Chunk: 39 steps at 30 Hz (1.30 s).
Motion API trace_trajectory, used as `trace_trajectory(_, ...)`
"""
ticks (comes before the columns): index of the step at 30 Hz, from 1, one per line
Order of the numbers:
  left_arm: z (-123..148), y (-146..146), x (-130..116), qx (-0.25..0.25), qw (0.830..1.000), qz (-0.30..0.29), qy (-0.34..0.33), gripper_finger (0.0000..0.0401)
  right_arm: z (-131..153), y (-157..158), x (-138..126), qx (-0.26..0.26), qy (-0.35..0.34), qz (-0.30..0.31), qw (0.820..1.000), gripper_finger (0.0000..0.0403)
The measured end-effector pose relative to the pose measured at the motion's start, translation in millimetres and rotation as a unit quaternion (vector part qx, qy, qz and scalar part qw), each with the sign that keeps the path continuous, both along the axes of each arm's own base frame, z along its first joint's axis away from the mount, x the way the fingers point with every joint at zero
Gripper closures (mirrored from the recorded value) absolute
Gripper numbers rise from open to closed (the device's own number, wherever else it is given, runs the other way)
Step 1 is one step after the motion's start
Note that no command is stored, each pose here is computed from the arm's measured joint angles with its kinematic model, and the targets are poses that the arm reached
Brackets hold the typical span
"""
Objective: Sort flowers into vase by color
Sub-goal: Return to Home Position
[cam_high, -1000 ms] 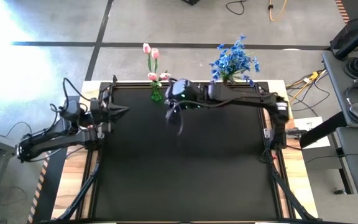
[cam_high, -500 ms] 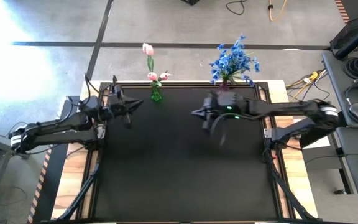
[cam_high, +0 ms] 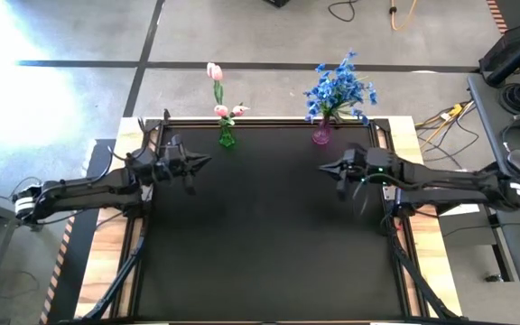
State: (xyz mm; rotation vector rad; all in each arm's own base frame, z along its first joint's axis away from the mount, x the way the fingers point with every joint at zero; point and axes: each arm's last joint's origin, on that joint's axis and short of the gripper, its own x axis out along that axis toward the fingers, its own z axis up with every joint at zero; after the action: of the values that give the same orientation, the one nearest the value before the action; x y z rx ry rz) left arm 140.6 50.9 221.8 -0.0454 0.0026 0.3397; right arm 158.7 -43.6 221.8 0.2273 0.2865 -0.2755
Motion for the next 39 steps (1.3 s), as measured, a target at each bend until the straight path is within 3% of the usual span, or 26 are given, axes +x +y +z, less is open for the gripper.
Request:
trace_trajectory(11,-18,-10,-33,-0.018,0.999,0.029,0.003,0.0401,2,11,-57,-0.038,-0.121,-0.064,0.990,0.0394)
trace_trajectory(18,-23,-18,-60,-0.042,0.998,0.053,-0.011,0.0401,-2,16,-87,-0.050,-0.149,-0.122,0.980,0.0394)
trace_trajectory(26,-48,-17,-54,-0.062,0.996,0.057,-0.002,0.0401,-20,15,-81,-0.031,-0.125,-0.117,0.985,0.0394)
trace_trajectory(31,-52,-16,-50,-0.043,0.997,0.049,-0.045,0.0401,-36,14,-72,-0.026,-0.157,-0.094,0.983,0.0394)
trace_trajectory(35,-54,-15,-48,-0.060,0.996,0.048,-0.035,0.0401,-50,13,-67,-0.016,-0.187,-0.088,0.978,0.0394)
trace_trajectory(39,-59,-14,-45,-0.074,0.996,0.044,-0.009,0.0401,-44,11,-68,-0.026,-0.213,-0.112,0.970,0.0394)
